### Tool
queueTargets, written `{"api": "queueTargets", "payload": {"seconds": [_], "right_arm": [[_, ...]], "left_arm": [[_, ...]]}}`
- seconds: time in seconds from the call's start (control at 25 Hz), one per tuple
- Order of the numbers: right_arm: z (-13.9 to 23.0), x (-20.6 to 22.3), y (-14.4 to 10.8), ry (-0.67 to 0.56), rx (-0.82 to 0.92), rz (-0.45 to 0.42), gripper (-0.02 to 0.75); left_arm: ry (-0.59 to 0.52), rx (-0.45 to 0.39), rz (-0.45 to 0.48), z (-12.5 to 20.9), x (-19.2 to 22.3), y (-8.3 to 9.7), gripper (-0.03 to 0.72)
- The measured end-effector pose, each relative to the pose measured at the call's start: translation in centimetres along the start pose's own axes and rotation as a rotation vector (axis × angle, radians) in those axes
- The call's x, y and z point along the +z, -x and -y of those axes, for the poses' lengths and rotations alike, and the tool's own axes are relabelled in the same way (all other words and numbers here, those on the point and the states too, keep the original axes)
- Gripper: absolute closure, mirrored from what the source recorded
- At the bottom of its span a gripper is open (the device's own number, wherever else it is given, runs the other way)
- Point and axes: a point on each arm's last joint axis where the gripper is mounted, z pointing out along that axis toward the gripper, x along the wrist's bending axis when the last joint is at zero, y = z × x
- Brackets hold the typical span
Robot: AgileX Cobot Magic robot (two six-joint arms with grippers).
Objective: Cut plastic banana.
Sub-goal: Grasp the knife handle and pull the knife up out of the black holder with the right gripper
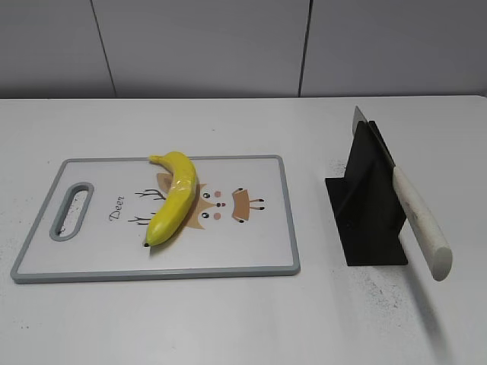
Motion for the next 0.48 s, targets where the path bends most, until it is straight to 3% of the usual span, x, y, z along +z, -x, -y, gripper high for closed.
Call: {"api": "queueTargets", "payload": {"seconds": [0.48], "right_arm": [[0.0, 0.0, 0.0, 0.0, 0.0, 0.0, 0.176]], "left_arm": [[0.0, 0.0, 0.0, 0.0, 0.0, 0.0, 0.459]]}}
